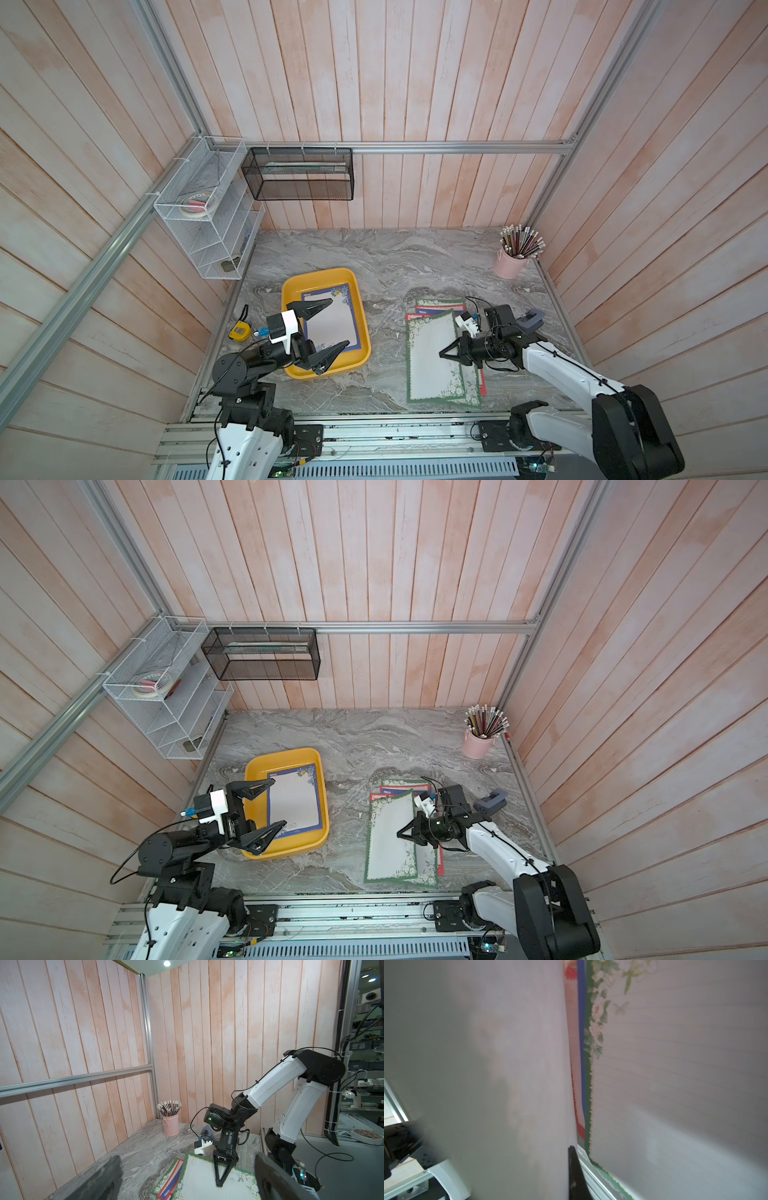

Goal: Take out the stationery paper from the storage box
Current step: Place the stationery paper at the center of the board.

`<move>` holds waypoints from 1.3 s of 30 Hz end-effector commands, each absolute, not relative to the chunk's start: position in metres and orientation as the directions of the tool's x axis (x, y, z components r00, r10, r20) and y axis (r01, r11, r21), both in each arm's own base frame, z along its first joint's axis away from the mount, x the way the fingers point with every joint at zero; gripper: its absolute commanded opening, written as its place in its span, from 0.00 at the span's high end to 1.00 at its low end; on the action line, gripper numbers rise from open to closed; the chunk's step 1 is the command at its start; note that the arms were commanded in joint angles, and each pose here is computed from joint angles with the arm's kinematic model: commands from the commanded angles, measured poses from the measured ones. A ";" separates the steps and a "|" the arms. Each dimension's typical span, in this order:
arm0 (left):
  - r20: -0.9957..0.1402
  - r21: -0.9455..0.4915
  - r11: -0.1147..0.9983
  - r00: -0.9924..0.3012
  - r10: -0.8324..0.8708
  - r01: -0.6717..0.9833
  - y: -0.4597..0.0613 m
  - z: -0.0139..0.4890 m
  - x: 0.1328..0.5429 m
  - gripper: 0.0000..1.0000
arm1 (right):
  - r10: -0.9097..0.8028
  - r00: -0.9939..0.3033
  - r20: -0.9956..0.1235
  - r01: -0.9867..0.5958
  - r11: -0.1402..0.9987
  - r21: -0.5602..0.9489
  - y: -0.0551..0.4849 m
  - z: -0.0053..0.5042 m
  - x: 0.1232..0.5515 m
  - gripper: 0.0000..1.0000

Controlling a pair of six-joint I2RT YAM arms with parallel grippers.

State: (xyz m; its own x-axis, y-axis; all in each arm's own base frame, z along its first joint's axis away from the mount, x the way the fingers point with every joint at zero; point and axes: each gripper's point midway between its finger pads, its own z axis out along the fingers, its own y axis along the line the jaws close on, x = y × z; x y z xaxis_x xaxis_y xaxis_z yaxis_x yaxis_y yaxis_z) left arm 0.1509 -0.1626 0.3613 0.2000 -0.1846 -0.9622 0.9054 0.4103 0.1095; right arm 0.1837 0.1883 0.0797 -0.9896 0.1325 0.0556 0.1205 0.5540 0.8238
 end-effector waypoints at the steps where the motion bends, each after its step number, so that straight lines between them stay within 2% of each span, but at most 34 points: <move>1: -0.958 0.134 0.422 0.227 -0.178 0.897 -0.161 0.368 0.150 0.00 | 0.136 -0.987 0.090 0.148 0.513 0.846 0.188 0.076 0.184 0.96; 6: -0.960 0.130 0.427 0.221 -0.172 0.895 -0.161 0.367 0.152 0.00 | 0.153 -0.980 0.129 0.193 0.547 0.815 0.178 0.061 0.185 0.89; 17: -0.964 0.125 0.431 0.212 -0.162 0.894 -0.161 0.364 0.156 0.00 | 0.201 -0.969 0.140 0.235 0.602 0.763 0.160 0.045 0.185 0.76; 23: -0.969 0.105 0.440 0.192 -0.158 0.892 -0.161 0.363 0.163 0.00 | 0.254 -0.958 0.133 0.272 0.654 0.706 0.144 0.039 0.188 0.62; 32: -0.967 0.119 0.426 0.201 -0.154 0.897 -0.162 0.364 0.159 0.00 | 0.393 -0.920 0.001 0.310 0.723 0.618 0.111 0.052 0.205 0.41; 39: -0.970 0.107 0.422 0.188 -0.154 0.900 -0.162 0.363 0.160 0.00 | 0.424 -0.901 -0.087 0.292 0.743 0.602 0.100 0.074 0.216 0.39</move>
State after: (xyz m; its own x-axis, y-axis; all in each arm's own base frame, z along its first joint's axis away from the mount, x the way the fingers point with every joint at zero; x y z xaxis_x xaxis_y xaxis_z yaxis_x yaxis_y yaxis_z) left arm 0.1633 -0.1629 0.3526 0.1555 -0.1583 -0.9751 0.9036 0.4217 0.0756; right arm 0.2144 0.1099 0.0695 -0.9129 0.4028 -0.0665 0.2697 0.7174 0.6423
